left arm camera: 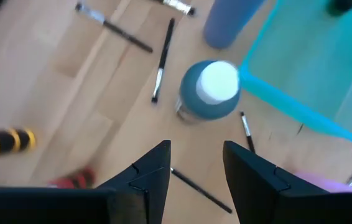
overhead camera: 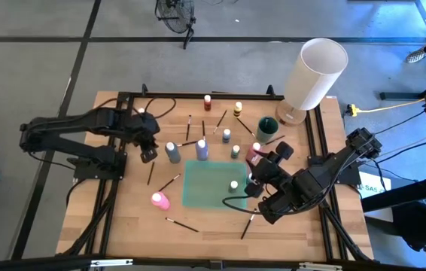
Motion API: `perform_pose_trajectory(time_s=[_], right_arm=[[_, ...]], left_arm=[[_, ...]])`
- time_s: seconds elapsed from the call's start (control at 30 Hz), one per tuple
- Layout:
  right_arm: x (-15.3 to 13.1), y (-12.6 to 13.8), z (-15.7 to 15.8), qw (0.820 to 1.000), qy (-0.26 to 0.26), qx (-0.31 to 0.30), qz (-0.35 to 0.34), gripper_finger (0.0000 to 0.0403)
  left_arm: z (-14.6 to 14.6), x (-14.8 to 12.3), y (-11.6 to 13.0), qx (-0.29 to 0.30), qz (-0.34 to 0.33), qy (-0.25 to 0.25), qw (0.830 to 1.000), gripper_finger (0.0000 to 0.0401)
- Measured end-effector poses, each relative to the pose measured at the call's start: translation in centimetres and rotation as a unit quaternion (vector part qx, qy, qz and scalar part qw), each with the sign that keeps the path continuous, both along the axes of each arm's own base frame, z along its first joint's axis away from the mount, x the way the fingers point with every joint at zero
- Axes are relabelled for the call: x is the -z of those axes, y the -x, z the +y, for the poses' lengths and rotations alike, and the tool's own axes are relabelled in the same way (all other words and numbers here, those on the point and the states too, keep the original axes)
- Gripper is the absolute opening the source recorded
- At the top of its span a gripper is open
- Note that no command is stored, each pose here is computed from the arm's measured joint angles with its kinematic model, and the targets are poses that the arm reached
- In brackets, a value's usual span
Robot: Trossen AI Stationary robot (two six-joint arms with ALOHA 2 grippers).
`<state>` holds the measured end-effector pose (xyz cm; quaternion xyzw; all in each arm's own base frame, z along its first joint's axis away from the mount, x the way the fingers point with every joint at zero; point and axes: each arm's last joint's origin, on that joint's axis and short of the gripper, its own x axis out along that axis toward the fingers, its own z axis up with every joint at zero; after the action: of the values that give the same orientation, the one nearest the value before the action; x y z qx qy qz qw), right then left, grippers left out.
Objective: Pick & Place Paint Supplies
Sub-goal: Put the big blue paint bottle into the light green bin
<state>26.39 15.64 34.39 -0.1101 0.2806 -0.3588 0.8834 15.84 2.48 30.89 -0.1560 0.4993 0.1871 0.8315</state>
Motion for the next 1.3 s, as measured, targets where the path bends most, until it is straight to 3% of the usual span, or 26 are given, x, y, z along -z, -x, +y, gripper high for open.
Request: perform_pose_trajectory(time_s=[0.37,0.57,0.83,1.3], right_arm=[[-0.1,-0.2,-0.1,1.0,0.0,0.005,-0.013,0.0175],[-0.1,-0.3,-0.1,1.0,-0.003,0.005,-0.017,0.0175],[-0.1,-0.3,-0.1,1.0,-0.008,0.004,-0.016,0.0174],[-0.1,-0.2,-0.1,1.0,-0.006,0.004,-0.014,0.0174]], left_arm=[[-0.3,-0.5,0.5,0.074,-0.019,-0.005,0.997,0.0156],[-0.3,-0.4,0.5,0.083,-0.02,-0.011,0.996,0.0204],[-0.3,2.9,0.9,0.096,0.03,-0.018,0.995,0.0272],[0.0,2.5,-0.5,0.159,-0.031,-0.092,0.983,0.0279]])
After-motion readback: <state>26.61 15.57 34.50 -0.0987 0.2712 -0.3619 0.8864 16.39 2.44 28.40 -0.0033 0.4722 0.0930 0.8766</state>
